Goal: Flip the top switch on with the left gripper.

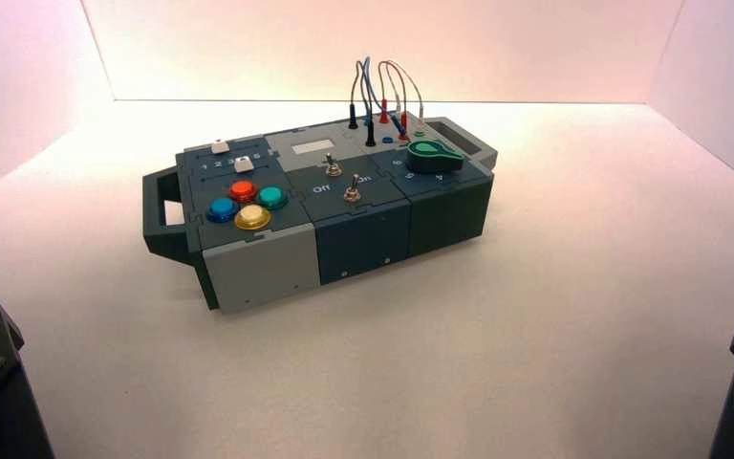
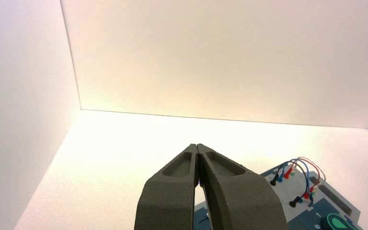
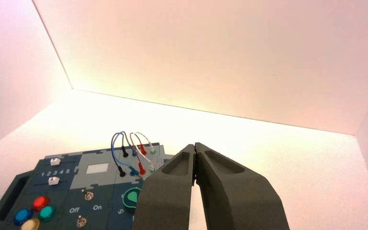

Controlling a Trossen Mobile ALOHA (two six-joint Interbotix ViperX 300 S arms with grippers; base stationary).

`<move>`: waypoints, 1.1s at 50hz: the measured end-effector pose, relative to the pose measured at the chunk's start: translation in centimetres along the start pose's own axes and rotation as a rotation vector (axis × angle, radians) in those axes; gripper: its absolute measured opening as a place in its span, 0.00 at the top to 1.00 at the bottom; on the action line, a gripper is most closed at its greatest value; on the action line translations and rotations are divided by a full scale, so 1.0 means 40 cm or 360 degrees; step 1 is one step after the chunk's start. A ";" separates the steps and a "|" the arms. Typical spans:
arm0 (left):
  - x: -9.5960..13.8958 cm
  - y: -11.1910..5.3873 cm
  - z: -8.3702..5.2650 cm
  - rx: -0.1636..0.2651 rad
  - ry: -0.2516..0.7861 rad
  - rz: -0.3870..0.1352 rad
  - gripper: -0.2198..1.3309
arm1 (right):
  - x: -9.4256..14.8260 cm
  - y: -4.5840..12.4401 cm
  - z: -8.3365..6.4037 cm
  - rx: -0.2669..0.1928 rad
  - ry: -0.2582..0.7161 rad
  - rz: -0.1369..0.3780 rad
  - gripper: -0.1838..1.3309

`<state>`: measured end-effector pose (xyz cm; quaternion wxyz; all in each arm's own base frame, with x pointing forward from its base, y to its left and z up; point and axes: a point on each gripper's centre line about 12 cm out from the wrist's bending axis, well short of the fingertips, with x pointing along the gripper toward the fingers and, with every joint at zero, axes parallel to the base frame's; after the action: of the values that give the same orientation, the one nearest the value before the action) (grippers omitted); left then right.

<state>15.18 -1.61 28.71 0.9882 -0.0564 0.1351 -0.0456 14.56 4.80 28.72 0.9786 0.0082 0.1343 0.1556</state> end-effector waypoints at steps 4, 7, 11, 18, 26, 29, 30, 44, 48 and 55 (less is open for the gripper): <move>0.013 -0.004 -0.005 0.0005 0.0041 -0.0014 0.96 | 0.021 0.004 -0.005 -0.0002 0.0067 0.0016 0.97; 0.027 -0.011 -0.009 0.0013 0.0088 -0.0036 0.96 | 0.046 0.015 -0.003 -0.0011 0.0147 0.0050 0.97; 0.045 -0.019 -0.014 0.0022 0.0143 -0.0060 0.96 | 0.081 0.034 -0.003 -0.0032 0.0251 0.0105 0.97; 0.087 -0.046 -0.029 0.0057 0.0280 -0.0130 0.96 | 0.189 0.083 -0.009 -0.0067 0.0507 0.0198 0.97; 0.119 -0.088 -0.047 0.0112 0.0411 -0.0238 0.96 | 0.368 0.104 -0.047 -0.0059 0.0824 0.0173 0.97; 0.126 -0.096 -0.055 0.0122 0.0446 -0.0255 0.96 | 0.402 0.108 -0.067 -0.0056 0.0893 0.0169 0.97; 0.127 -0.101 -0.056 0.0130 0.0454 -0.0268 0.96 | 0.415 0.111 -0.072 -0.0056 0.0913 0.0169 0.97; 0.124 -0.122 -0.048 0.0192 0.0508 -0.0322 0.96 | 0.568 0.129 -0.185 -0.0028 0.1197 0.0147 0.97; 0.126 -0.130 -0.052 0.0221 0.0538 -0.0341 0.96 | 0.586 0.122 -0.220 -0.0025 0.1267 0.0131 0.97; 0.136 -0.137 -0.069 0.0257 0.0601 -0.0358 0.96 | 0.597 0.110 -0.251 -0.0015 0.1331 0.0108 0.97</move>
<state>19.25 -7.90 25.33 0.9354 0.0178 0.3063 -0.1760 32.43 16.05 13.06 0.8342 -0.0558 0.5190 0.1782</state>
